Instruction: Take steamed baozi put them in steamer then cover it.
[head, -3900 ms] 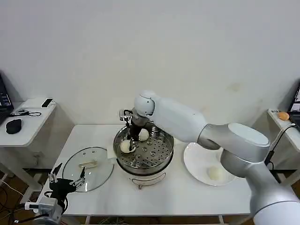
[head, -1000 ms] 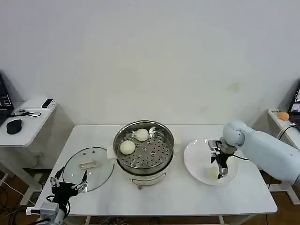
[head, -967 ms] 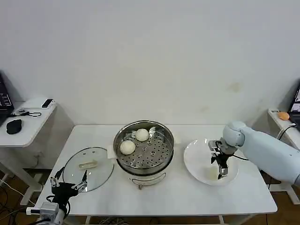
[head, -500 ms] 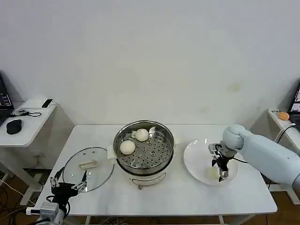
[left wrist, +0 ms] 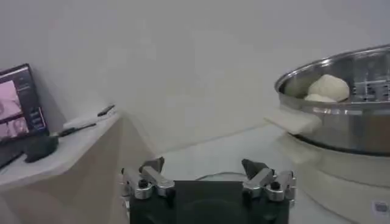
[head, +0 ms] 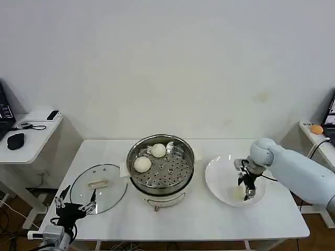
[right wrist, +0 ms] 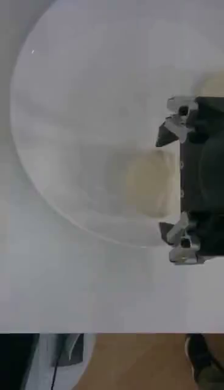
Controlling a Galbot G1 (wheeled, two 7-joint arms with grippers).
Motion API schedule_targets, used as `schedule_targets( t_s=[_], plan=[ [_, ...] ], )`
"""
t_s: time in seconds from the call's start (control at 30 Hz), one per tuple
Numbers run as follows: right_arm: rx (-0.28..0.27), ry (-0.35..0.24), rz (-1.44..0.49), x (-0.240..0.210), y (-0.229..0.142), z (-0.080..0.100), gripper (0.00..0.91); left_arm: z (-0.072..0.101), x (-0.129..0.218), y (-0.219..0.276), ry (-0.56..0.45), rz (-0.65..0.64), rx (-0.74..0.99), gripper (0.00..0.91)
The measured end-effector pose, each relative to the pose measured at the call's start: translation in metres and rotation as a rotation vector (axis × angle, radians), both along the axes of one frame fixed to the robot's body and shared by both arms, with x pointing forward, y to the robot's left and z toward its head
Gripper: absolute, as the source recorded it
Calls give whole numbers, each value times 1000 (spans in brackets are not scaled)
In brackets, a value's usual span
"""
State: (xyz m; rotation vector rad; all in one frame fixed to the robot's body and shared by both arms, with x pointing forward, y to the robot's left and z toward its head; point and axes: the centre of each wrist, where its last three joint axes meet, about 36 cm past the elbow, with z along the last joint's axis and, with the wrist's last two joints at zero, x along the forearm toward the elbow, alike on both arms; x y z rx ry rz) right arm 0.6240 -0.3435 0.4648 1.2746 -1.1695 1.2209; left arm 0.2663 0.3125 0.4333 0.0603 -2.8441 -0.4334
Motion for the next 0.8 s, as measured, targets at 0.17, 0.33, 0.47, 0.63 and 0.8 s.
schedule_targets(
  t_s=[0.17, 0.33, 0.47, 0.63, 0.8],
  plan=[
    [-1, -2, -1, -2, -1, 0, 655, 1, 0, 0, -2, -1, 1, 907],
    [0, -5, -4, -1, -2, 2, 645, 2, 0, 0, -4, -2, 2, 907],
    [0, -7, -7, -1, -2, 3, 635, 0, 1, -1, -3, 0, -3, 907],
    [3, -11, -15, -1, -6, 6, 625, -1, 1, -3, -3, -3, -7, 907],
    [7, -26, -28, 0, -12, 15, 625, -2, 3, -3, -2, -7, -9, 907]
  ],
)
